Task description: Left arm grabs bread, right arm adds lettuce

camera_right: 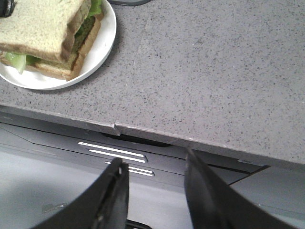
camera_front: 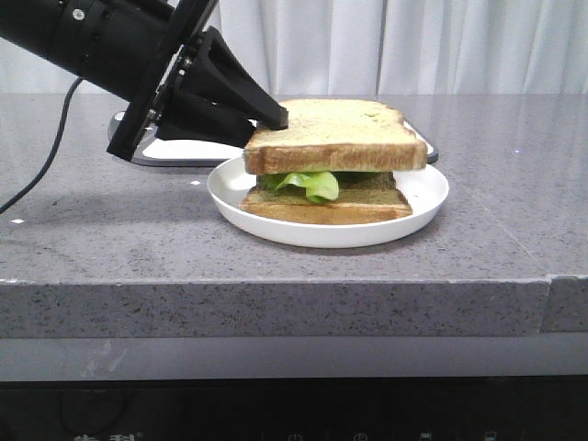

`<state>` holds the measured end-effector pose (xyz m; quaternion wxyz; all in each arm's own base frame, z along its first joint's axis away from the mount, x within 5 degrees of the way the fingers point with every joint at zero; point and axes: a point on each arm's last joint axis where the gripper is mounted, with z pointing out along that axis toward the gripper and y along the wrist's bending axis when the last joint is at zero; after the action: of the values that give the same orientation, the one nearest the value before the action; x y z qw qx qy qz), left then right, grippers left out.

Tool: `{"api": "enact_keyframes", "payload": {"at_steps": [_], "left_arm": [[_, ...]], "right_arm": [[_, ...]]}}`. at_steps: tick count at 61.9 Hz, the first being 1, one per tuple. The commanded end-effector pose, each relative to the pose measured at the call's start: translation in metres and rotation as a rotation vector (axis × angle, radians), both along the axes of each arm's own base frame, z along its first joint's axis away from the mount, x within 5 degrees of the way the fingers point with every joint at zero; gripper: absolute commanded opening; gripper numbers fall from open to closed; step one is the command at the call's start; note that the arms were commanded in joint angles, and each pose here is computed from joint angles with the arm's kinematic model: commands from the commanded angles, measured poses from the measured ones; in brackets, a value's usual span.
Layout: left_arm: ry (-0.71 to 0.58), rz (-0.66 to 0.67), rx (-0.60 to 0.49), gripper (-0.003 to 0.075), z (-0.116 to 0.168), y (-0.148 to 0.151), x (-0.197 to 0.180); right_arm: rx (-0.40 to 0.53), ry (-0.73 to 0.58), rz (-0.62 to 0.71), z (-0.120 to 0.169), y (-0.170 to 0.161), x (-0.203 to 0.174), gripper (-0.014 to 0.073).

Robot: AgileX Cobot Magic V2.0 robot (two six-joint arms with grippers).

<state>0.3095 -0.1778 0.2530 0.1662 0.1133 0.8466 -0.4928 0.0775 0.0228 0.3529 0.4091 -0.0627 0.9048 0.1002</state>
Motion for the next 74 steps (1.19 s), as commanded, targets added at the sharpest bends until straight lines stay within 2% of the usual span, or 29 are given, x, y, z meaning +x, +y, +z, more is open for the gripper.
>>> {"api": "enact_keyframes", "payload": {"at_steps": [1, 10, 16, 24, 32, 43, 52, 64, 74], "left_arm": [[-0.055, -0.018, -0.077, 0.0321, 0.030, 0.003, -0.003], [-0.083, -0.052, -0.063, 0.0334, 0.041, 0.006, -0.006], [-0.132, -0.065, -0.027, 0.0334, 0.059, 0.010, -0.014], [-0.204, -0.082, 0.133, 0.0333, 0.079, 0.023, -0.033], [-0.259, -0.020, 0.331, 0.0333, 0.097, 0.045, -0.055], [-0.349, 0.147, 0.568, 0.0333, 0.123, 0.082, -0.093], [-0.404, 0.297, 0.693, 0.0333, 0.131, 0.111, -0.128], [-0.469, 0.387, 0.733, 0.0333, 0.122, 0.136, -0.181], [-0.553, 0.435, 0.687, 0.0333, 0.110, 0.148, -0.220]], "right_arm": [[0.005, -0.080, -0.007, 0.010, 0.000, 0.003, 0.0310], [0.004, -0.075, -0.006, 0.010, 0.000, 0.003, 0.0310], [0.003, -0.071, -0.006, 0.010, 0.000, 0.003, 0.0310], [0.002, -0.065, -0.005, 0.009, 0.000, 0.002, 0.0310], [-0.001, -0.057, -0.004, 0.009, -0.001, 0.002, 0.0310], [-0.024, -0.038, -0.008, 0.007, -0.002, 0.001, 0.0310], [-0.025, -0.027, -0.007, 0.006, -0.002, 0.000, 0.0310], [-0.028, -0.010, -0.005, 0.005, -0.002, -0.001, 0.0310], [-0.023, -0.036, -0.006, 0.007, -0.003, -0.005, 0.0310]]}}
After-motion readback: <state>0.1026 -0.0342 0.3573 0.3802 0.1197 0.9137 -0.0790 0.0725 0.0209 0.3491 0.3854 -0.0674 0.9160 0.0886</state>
